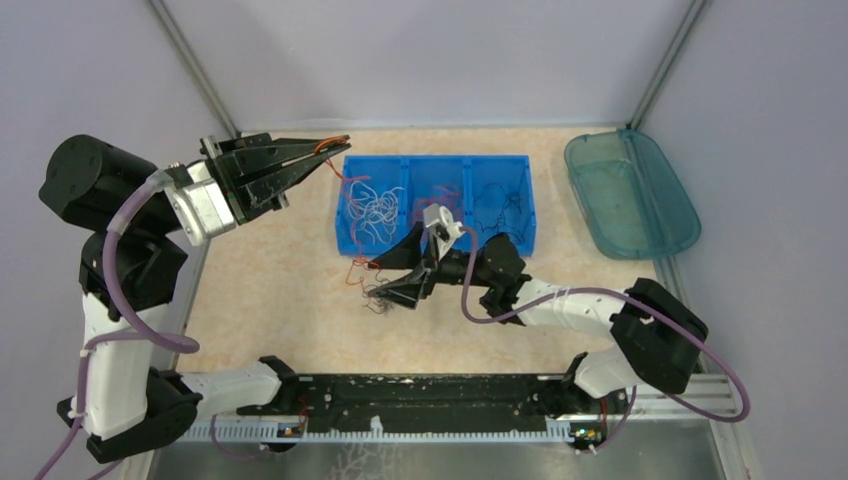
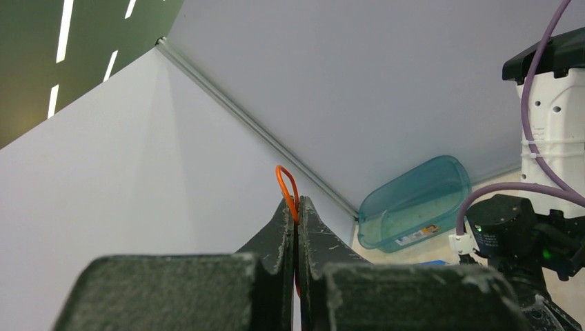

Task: Untangle the cables
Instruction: Untie the cable, then place the cable in the bin.

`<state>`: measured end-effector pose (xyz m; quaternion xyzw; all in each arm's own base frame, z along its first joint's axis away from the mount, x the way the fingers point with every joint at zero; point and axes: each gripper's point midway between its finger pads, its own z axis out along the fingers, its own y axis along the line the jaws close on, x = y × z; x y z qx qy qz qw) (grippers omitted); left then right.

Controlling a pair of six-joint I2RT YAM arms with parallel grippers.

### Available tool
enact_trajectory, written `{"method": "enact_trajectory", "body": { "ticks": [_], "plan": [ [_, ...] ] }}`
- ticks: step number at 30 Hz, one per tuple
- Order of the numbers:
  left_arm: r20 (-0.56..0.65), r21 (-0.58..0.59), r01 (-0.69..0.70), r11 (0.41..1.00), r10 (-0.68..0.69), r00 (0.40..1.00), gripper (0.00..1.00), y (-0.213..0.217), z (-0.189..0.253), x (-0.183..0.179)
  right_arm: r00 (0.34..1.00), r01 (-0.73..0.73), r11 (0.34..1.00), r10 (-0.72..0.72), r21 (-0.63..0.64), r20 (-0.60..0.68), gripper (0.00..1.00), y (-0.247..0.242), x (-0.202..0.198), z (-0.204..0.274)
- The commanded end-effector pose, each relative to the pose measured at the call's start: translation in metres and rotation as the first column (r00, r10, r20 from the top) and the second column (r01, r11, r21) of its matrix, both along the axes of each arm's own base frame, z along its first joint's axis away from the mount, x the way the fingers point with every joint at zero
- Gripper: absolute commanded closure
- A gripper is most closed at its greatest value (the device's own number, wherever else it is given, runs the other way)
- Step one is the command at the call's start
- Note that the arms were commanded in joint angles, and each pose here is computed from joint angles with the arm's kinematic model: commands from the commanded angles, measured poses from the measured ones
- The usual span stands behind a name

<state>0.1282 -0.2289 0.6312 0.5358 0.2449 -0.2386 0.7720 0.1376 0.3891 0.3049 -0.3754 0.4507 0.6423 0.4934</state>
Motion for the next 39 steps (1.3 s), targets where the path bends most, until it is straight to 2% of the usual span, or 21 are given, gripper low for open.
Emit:
{"method": "enact_trajectory", "body": {
  "ticks": [1,5,10,13,19,22,23,28,32,39],
  "plan": [
    [0.01,-0.004,0.01,1.0,-0.01,1.0,1.0,0.003,0.002,-0.007,0.996,-0.054,0.995,0.048,0.081,0.08,0.45,0.009,-0.012,0.027],
    [0.016,-0.009,0.01,1.0,-0.01,1.0,1.0,0.005,0.003,-0.009,0.998,-0.037,0.996,0.033,0.075,0.054,0.76,0.006,-0.011,0.019],
    [0.021,-0.012,0.012,1.0,-0.012,1.0,1.0,0.005,0.003,-0.01,0.999,0.006,0.998,-0.008,0.065,0.032,0.99,-0.001,-0.009,0.01],
    [0.027,-0.017,0.011,1.0,-0.01,1.0,1.0,0.006,0.005,-0.01,0.999,0.044,0.998,-0.044,0.047,0.005,1.0,-0.007,-0.006,0.002],
    [0.034,-0.017,0.003,1.0,-0.003,0.999,1.0,0.005,0.005,-0.008,0.996,0.084,0.996,-0.083,0.037,-0.027,0.93,-0.02,-0.008,-0.01],
    [0.037,-0.017,0.002,1.0,-0.002,0.999,1.0,0.005,0.006,-0.008,0.996,0.089,0.995,-0.088,0.042,-0.03,0.95,-0.023,-0.008,-0.01],
    [0.037,-0.017,0.003,1.0,-0.002,0.999,1.0,0.005,0.006,-0.007,0.996,0.089,0.995,-0.087,0.041,-0.03,1.0,-0.023,-0.009,-0.011],
    [0.063,-0.022,-0.016,1.0,0.017,0.998,1.0,0.006,0.009,-0.006,0.995,0.087,0.996,-0.086,0.027,-0.046,1.0,-0.022,-0.008,-0.015],
    [0.139,-0.063,-0.107,0.992,0.115,0.984,1.0,0.015,0.022,0.005,0.991,0.11,0.994,-0.11,-0.008,-0.074,1.0,-0.024,-0.004,-0.033],
    [0.265,-0.175,-0.28,0.944,0.319,0.91,1.0,0.039,0.059,0.021,0.975,0.157,0.984,-0.169,-0.088,-0.145,1.0,-0.028,0.003,-0.073]
  ]
}}
